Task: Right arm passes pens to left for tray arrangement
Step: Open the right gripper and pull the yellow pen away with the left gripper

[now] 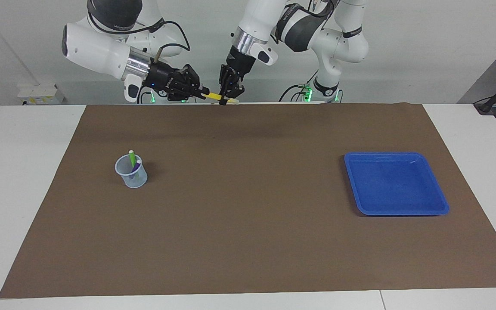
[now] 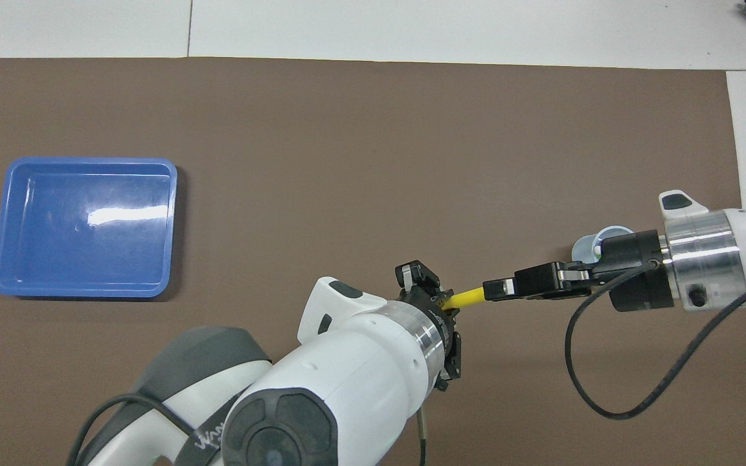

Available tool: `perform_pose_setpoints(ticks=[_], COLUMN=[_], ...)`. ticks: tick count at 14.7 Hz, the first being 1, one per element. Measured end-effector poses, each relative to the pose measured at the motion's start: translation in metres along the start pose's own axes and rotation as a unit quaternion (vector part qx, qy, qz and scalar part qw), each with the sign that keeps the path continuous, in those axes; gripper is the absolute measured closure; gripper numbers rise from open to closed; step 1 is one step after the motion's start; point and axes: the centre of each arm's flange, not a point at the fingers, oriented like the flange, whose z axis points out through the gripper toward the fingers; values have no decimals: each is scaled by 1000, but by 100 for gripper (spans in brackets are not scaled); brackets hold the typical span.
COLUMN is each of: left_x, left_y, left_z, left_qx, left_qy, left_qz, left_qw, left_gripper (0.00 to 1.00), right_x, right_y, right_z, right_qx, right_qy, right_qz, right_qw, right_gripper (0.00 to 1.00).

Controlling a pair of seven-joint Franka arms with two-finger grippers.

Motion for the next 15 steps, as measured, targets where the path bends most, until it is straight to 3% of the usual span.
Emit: perform_pose_setpoints(ticks=[9, 12, 15], left_x=[-1, -4, -5], left_y=[-1, -8, -11], left_z=[0, 1, 1], left_qx=[-4, -4, -3], left_qy=[1, 3, 3], left_qz=[5, 14, 17], left_qw=[1000, 1000, 1000], left_gripper=[82, 82, 82], right_x=[0, 0, 0], right_y=[0, -2, -2], right_z=[0, -1, -1], right_qx=[0, -1, -1], right_qy=[1, 3, 4], right_qz=[0, -2, -2], right_qw=[1000, 1000, 1000], right_gripper=[80, 54, 21])
